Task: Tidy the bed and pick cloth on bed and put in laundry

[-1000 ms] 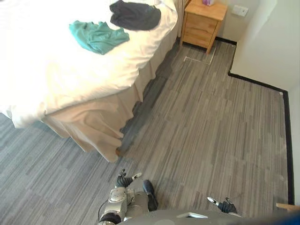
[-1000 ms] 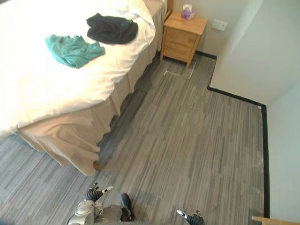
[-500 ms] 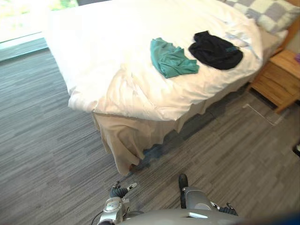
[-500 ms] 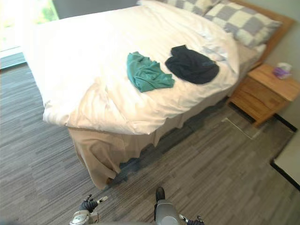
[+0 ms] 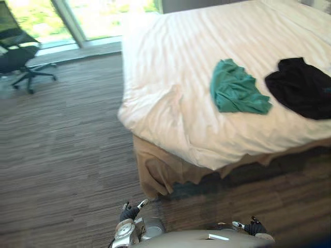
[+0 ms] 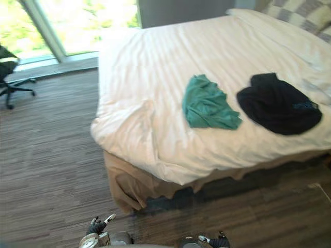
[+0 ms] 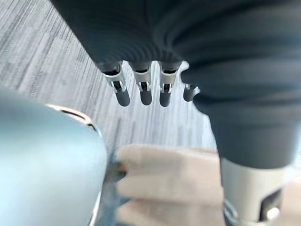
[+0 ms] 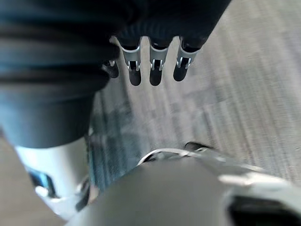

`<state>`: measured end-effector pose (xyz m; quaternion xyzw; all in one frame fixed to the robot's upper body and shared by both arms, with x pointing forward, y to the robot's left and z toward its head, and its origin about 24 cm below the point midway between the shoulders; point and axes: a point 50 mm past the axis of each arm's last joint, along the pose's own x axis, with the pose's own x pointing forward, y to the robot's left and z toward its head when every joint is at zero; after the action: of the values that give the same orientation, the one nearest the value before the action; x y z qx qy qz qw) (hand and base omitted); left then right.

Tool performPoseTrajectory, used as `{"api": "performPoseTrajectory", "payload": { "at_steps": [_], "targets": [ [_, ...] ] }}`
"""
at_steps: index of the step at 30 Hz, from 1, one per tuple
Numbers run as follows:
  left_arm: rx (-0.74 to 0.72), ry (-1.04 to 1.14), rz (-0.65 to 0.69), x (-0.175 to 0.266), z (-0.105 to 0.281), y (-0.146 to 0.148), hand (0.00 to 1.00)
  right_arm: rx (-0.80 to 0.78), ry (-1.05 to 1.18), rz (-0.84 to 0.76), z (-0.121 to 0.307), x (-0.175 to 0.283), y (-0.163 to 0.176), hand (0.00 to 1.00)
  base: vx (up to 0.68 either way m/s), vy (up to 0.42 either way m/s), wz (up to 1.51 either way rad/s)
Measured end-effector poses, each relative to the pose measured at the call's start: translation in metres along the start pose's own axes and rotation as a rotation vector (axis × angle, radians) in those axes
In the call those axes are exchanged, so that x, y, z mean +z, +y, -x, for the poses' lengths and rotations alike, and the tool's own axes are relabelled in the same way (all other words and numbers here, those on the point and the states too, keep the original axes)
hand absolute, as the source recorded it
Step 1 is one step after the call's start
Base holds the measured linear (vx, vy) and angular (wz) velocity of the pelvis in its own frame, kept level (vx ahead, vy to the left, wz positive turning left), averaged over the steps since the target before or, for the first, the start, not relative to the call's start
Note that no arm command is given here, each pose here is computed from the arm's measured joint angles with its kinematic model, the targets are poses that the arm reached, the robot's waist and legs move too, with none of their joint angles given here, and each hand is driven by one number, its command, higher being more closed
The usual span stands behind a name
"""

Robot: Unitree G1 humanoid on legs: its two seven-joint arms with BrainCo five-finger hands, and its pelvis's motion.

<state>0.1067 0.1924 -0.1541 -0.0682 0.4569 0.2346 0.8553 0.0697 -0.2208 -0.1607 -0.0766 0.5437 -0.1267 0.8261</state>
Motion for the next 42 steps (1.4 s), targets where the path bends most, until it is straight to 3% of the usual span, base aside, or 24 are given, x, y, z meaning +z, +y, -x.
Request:
{"api": "performPoseTrajectory", "payload": {
  "at_steps": [3,7,8,10,12,13,18,24,28,34,42],
  "targets": [
    [-0.03,0.012,-0.049,-0.005,0.002,-0.004,0.0,-0.007,0.029,-0.026,0.0,-0.005,-0.001,0.0,0.15,0.191,0.08],
    [-0.005,0.002,-0.087,0.002,-0.004,0.018,0.0,0.02,0.049,-0.092,-0.001,-0.003,0.01,0.0,0.12,0.113,0.16],
    [0.042,0.018,-0.012,0.0,-0.004,0.032,0.0,-0.04,0.073,-0.231,-0.004,-0.004,-0.013,0.0,0.07,0.02,0.03],
    [0.156,0.074,0.177,-0.013,-0.001,0.066,0.0,-0.105,0.039,-0.198,-0.006,0.01,-0.09,0.0,0.05,0.044,-0.05],
    [0.291,0.099,0.394,-0.021,0.003,0.099,0.0,-0.262,-0.027,-0.253,0.001,0.026,-0.142,0.0,0.02,0.002,0.02],
    [0.335,0.133,0.429,-0.028,0.007,0.114,0.0,-0.279,-0.066,-0.264,0.0,0.037,-0.145,0.0,0.0,-0.073,0.08],
    [0.367,0.082,0.587,-0.002,-0.001,0.129,0.0,-0.14,-0.028,-0.295,-0.014,0.045,-0.095,0.0,-0.04,-0.09,0.03],
    [0.433,-0.218,0.702,0.101,-0.012,0.159,0.0,-0.041,0.007,-0.266,-0.018,0.046,-0.054,0.0,-0.07,-0.06,-0.02],
    [0.442,-0.472,0.662,0.18,-0.002,0.164,0.0,-0.025,0.056,-0.273,-0.016,0.031,-0.03,0.0,-0.03,-0.077,0.1],
    [0.35,-0.921,0.418,0.279,0.047,0.125,0.0,-0.016,0.159,-0.38,-0.006,-0.011,-0.007,0.0,0.06,-0.042,0.08],
    [0.272,-1.272,-0.086,0.319,0.097,0.054,0.0,0.003,0.082,-0.366,-0.008,0.005,-0.003,0.0,0.01,-0.046,-0.04]
  ]
}}
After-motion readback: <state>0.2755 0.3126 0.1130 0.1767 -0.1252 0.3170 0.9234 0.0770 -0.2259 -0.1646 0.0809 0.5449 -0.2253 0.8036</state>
